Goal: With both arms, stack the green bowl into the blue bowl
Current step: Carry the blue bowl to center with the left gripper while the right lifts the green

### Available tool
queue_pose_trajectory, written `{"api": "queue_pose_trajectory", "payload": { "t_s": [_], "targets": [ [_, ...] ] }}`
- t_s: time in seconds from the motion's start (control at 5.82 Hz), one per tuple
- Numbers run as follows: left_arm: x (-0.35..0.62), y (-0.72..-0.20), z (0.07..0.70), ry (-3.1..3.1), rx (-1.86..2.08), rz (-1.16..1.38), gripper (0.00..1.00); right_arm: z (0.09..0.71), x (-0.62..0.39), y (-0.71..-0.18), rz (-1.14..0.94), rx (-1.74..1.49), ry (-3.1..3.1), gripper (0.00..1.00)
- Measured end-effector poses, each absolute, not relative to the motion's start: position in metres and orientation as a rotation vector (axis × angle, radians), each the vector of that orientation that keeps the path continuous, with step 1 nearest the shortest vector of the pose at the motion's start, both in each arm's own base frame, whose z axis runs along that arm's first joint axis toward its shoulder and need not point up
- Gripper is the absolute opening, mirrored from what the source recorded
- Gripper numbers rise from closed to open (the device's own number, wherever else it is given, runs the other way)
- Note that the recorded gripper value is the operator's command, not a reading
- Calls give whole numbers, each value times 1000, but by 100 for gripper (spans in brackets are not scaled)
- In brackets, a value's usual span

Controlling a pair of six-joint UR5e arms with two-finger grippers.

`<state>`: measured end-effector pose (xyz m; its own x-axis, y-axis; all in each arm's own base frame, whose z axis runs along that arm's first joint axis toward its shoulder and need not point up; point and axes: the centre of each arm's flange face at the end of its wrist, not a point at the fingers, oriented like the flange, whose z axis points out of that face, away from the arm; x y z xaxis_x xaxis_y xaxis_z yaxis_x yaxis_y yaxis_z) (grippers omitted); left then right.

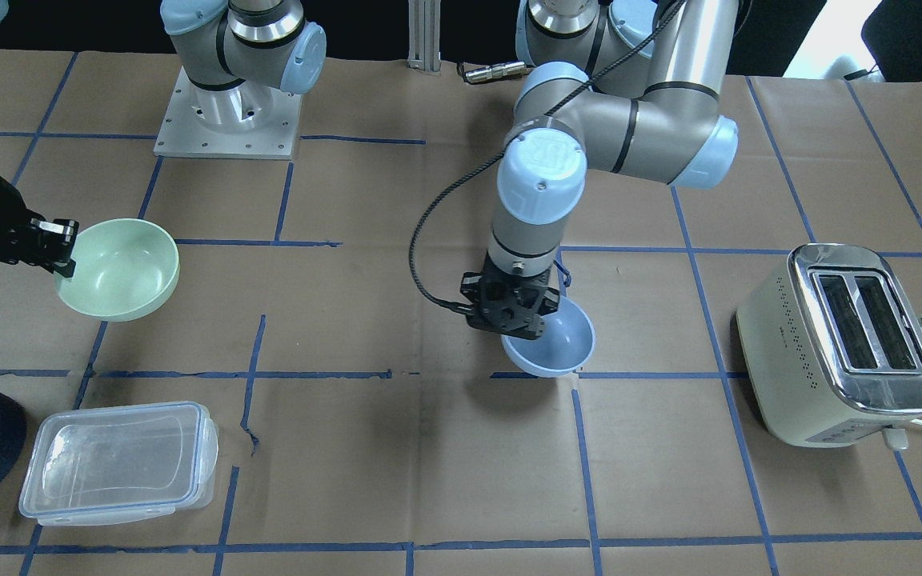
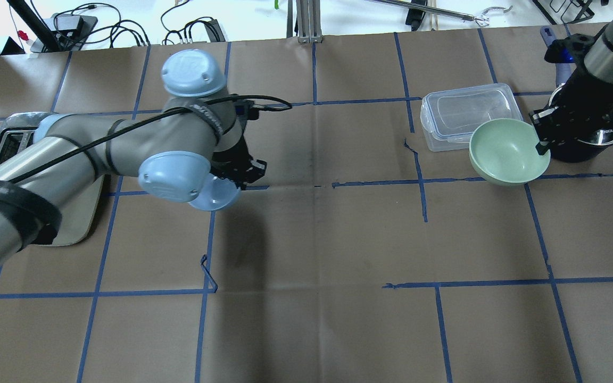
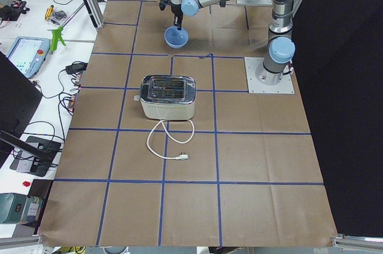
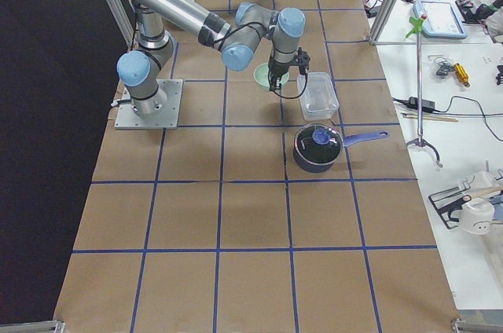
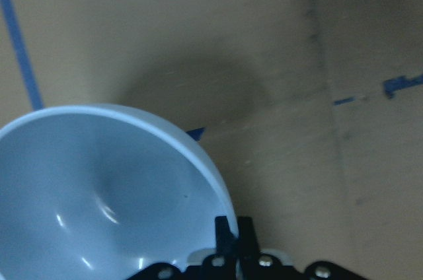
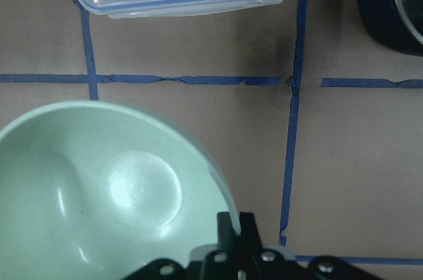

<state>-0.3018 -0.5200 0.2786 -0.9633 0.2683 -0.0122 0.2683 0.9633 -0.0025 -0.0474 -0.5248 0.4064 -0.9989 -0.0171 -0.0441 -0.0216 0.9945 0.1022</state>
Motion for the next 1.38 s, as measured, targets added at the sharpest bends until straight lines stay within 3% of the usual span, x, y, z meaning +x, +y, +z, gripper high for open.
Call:
{"api": "queue_pose_trajectory", "payload": {
  "t_s": [0.52,0.69,0.86,1.38],
  "targets": [
    [-413,-514,248,3077,605,-57,5,429,-44,-516,143,-32,3098,8],
    [-417,-513,237,3073,617,-50,16,429,-44,-516,143,-33,3097,8],
    [-419,-513,227,3069,620,-36,97,429,-44,-516,144,-34,3096,8],
    [-412,-511,255,3012,601,-94,98,427,-43,-516,145,-34,3089,8]
  ]
}}
